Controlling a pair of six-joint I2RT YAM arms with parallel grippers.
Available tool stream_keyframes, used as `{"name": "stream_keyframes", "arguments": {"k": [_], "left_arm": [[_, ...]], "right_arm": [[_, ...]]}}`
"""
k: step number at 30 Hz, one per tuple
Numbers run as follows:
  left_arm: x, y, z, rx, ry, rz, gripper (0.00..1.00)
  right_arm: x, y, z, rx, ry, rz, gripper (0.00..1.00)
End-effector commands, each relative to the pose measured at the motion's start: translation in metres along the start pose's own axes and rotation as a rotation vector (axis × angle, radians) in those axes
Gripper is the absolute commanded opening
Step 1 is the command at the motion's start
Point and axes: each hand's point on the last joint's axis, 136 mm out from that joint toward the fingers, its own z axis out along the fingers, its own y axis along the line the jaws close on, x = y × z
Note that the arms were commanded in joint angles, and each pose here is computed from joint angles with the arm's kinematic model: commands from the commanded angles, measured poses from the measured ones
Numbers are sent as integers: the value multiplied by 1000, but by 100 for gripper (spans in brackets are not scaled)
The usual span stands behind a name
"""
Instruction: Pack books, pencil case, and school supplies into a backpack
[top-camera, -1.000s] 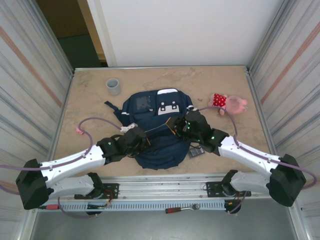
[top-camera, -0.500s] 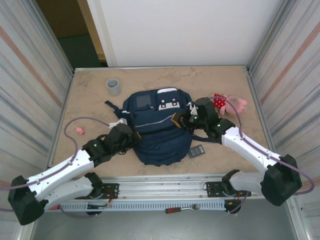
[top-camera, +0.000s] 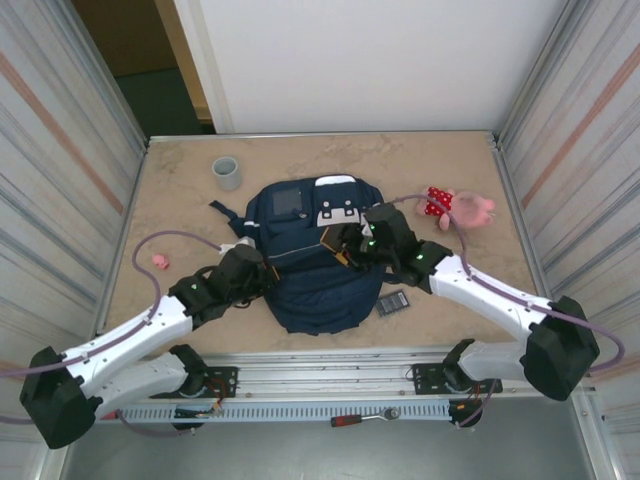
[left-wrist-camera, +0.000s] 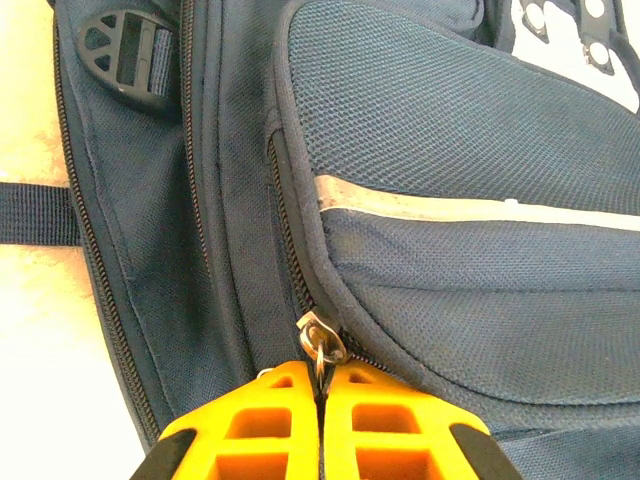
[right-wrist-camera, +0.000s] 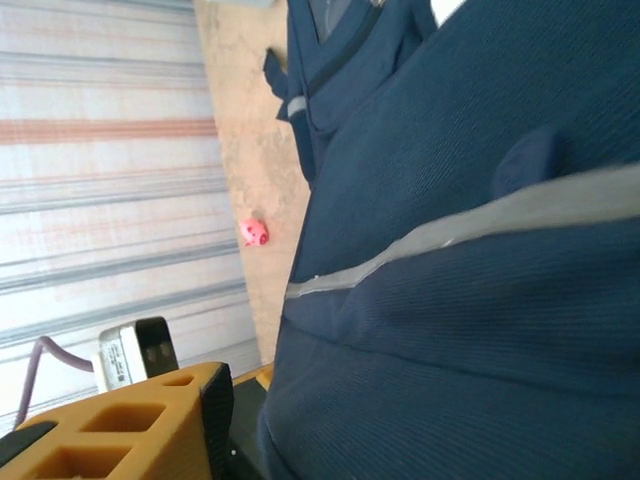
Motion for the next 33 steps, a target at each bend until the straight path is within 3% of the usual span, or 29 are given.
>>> {"name": "stream_keyframes", "arguments": {"k": [1,4,8,14,21,33], "left_arm": [[-13,-8,-2,16,-47,23,0],[-16,2,-4,-21,-66,42,0],[-23,22,-4,-69,-96,52,0],[-42,39,-5,-123,-139,117,0],[-56,34,-4,-102,-172,173,9],[-57,47,-4,-141,-190,220,17]], "right_arm": [[-5,13,12,-41,-43,19,34],[-4,19,13,-46,-9,-18,12],[-9,32,-2,-64,56,-97,0],[-20,52,-31,-135,150,-204,0],[-19,71,-33,-203,253,-227,0],[-24,79,-39,-223,277,-222,0]]}}
